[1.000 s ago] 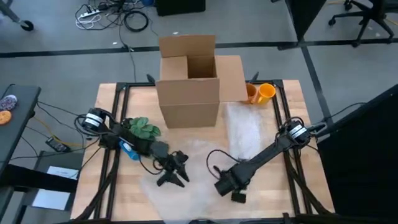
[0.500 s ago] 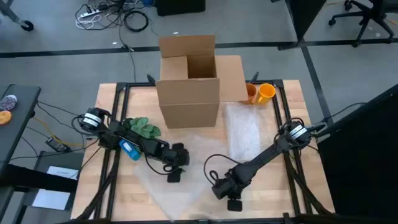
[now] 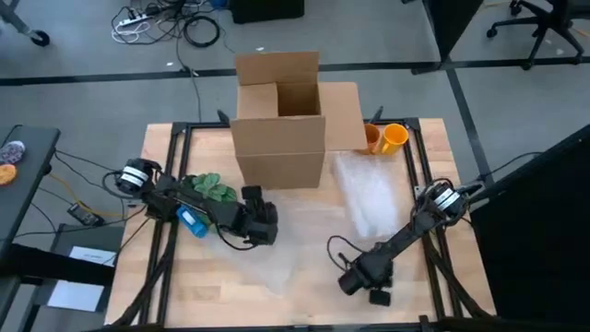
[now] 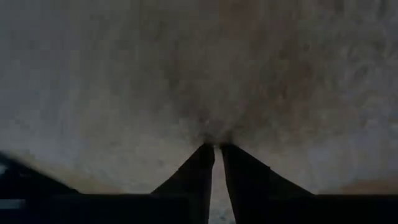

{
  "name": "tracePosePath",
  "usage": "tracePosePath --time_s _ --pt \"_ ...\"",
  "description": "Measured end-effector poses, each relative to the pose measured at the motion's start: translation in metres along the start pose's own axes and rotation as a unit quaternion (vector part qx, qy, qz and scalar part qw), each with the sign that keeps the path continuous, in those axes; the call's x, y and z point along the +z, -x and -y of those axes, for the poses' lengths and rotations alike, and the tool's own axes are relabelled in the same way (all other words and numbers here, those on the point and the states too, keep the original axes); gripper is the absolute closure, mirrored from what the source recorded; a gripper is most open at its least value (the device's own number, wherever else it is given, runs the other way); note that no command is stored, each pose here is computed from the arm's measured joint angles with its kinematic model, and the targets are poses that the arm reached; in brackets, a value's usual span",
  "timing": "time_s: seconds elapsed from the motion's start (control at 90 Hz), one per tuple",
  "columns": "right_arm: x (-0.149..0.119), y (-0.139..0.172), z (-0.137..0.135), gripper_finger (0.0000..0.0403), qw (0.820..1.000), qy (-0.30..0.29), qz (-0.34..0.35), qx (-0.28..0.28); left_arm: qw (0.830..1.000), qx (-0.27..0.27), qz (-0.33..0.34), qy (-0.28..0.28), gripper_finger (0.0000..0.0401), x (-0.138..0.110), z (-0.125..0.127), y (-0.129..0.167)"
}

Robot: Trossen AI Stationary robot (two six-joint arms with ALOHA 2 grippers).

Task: Wrap mug
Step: Wrap the yellow mug with the bubble wrap

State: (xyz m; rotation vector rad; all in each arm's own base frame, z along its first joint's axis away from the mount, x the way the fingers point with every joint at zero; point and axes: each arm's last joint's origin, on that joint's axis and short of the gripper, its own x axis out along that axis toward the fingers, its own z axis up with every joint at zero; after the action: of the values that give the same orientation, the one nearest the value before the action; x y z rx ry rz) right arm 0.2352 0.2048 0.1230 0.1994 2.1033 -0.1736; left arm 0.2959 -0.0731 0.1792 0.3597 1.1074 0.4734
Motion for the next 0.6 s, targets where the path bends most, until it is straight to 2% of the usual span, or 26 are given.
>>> tracePosePath --time_s 0.178,0.367,0.489,0.6 --pt "-0.033 -0.004 0.009 0.038 0.988 -0.035 -0.1 -0.111 0.999 0.026 0.019 0.025 0.0245 0.003 -0.011 0.013" --pt "-0.043 -0.004 0.008 0.038 0.984 -0.036 -0.098 -0.142 0.997 0.018 0.06 0.053 0.0245 0.009 -0.024 0.032" --pt "-0.04 -0.004 0.007 0.038 0.986 -0.036 -0.072 -0.145 0.993 -0.049 0.076 0.071 0.0245 0.014 -0.024 0.039" --pt "-0.034 -0.004 0.007 0.038 0.988 -0.039 -0.045 -0.142 0.986 -0.133 0.091 0.045 0.0243 0.014 -0.011 0.03"
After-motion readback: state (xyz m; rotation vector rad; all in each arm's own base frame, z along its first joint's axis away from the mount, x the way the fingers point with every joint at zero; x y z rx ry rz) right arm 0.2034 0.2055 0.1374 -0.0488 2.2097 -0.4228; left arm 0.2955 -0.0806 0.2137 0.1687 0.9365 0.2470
